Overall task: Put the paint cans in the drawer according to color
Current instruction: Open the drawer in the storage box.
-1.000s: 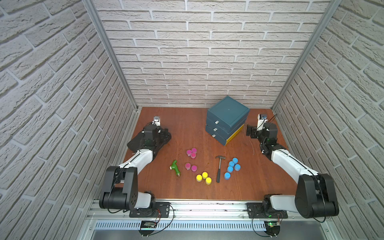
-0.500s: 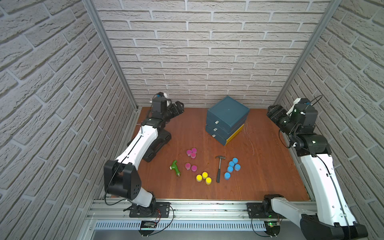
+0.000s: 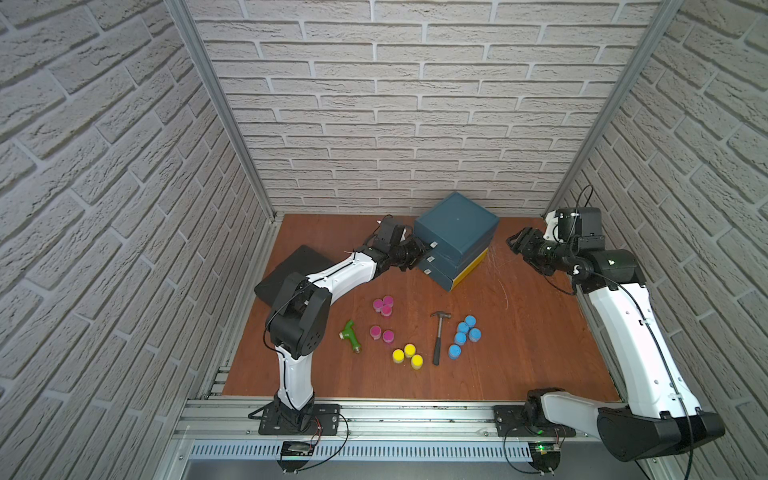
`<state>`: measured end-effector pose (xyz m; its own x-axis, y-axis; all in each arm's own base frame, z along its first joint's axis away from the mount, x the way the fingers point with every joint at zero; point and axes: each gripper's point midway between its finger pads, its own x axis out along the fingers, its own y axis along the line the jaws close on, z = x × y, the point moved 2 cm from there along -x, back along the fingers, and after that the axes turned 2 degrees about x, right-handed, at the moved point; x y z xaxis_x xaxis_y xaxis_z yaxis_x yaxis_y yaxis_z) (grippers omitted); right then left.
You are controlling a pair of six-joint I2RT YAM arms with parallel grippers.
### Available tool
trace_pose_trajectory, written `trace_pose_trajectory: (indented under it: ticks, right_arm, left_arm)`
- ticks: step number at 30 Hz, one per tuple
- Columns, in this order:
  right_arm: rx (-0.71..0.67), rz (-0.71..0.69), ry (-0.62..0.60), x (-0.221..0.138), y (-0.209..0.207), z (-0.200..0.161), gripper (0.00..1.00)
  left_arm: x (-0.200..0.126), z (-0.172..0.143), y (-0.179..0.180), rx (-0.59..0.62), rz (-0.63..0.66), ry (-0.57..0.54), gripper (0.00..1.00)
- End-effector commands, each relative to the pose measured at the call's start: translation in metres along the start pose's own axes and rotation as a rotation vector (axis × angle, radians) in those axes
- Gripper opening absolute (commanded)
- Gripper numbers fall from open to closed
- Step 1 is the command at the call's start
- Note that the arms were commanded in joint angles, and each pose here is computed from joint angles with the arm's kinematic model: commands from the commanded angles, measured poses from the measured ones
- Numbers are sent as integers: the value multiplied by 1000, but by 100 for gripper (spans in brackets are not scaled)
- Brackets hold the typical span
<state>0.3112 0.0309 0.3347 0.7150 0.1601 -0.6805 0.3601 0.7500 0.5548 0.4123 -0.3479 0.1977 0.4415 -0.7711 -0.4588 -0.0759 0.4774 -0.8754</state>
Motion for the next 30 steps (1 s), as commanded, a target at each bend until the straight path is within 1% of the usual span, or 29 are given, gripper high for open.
trace_pose_trajectory:
  ticks: [1, 6, 10, 13, 15, 18, 25, 30]
  right_arm:
    - [-23, 59, 23, -5, 11, -5, 65]
    - [-19, 72, 32, -2, 13, -6, 64]
    - [-19, 75, 38, -2, 15, -6, 63]
    - [-19, 75, 42, 0, 15, -7, 63]
    - [-20, 74, 46, 1, 15, -7, 63]
    - [-18, 72, 49, 2, 15, -8, 63]
    - [-17, 74, 52, 2, 16, -9, 62]
    - [-15, 66, 62, 5, 14, -11, 61]
  left_arm:
    - [-15, 9, -35, -10, -110, -69, 45]
    - [-25, 4, -43, -6, -111, -79, 44]
    - [-30, 5, -50, -10, -127, -90, 45]
    - [-29, 4, -50, -21, -126, -81, 48]
    - [-23, 2, -50, -30, -131, -60, 48]
    - [-16, 1, -47, -42, -131, -40, 43]
    - [-9, 4, -48, -48, -143, -33, 37]
    - [-5, 1, -42, -68, -133, -26, 36]
